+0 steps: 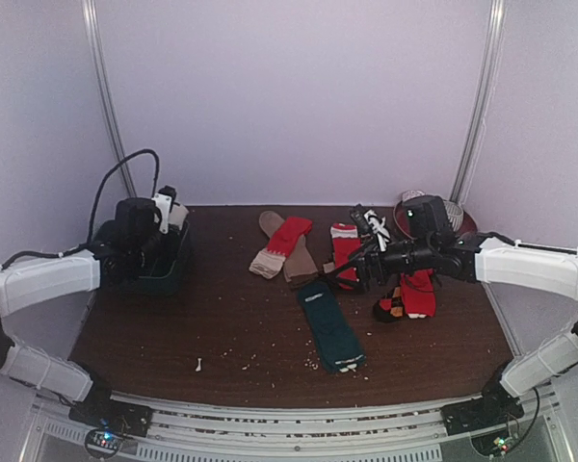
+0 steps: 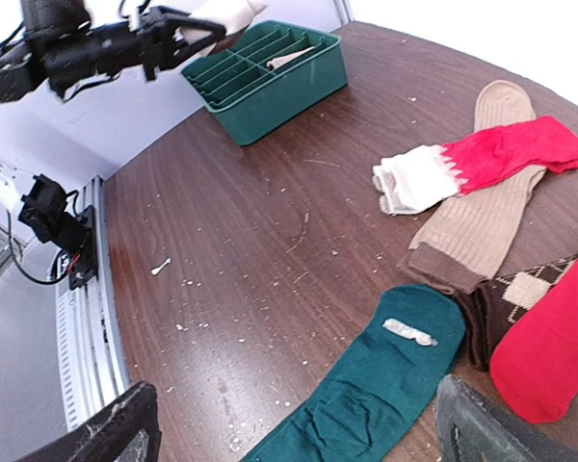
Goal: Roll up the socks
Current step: Place a pair of socks in the storage box.
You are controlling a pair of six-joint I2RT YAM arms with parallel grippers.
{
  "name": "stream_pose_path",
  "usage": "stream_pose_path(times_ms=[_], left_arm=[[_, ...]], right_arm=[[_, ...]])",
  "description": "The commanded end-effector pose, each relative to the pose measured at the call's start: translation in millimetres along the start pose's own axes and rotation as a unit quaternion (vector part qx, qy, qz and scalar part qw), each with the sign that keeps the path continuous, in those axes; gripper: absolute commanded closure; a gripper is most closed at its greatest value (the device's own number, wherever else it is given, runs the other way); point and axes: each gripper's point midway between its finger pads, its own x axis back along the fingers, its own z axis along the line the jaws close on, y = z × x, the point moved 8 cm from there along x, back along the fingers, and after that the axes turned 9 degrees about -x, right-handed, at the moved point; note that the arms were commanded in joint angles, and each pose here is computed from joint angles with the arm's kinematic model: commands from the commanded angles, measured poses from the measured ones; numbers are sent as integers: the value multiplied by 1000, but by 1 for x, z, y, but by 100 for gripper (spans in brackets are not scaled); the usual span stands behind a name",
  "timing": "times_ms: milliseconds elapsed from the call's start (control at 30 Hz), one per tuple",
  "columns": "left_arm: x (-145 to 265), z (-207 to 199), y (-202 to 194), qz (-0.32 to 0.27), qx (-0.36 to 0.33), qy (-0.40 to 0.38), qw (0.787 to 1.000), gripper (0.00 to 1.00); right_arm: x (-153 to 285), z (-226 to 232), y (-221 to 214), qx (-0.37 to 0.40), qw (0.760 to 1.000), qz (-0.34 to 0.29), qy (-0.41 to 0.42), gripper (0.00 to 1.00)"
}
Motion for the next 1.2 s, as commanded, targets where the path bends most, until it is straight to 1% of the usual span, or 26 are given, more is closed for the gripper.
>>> stream_pose_path(times_ms=[0,67,133,267,367,533,667,1000,1167], left_arm=[[-18,39,-17,60,44,40,996,100],[-27,42,-28,100,33,54,993,100],[-36,44,-36,127,36,62,989,100],[-53,44,-41,151,50,65,985,100],[-66,43,-48,188,56,73,978,100],[-74,40,-59,209,63,58,974,100],[-75,40,-67,237,55,46,969,100],[-83,33,-89,280,67,-3,958,100],[-79,31,-99,309,64,-11,949,100]], right_arm=[[1,7,1,4,999,-10,46,0],[1,6,-2,2,999,-11,51,0],[2,6,-5,2,998,-15,54,0],[5,7,-6,4,998,-20,56,0],[6,7,-7,5,998,-20,57,0],[6,7,-9,6,998,-16,59,0],[4,6,-10,5,998,-12,61,0],[3,6,-11,2,998,-8,65,0],[4,7,-11,3,998,-8,68,0]])
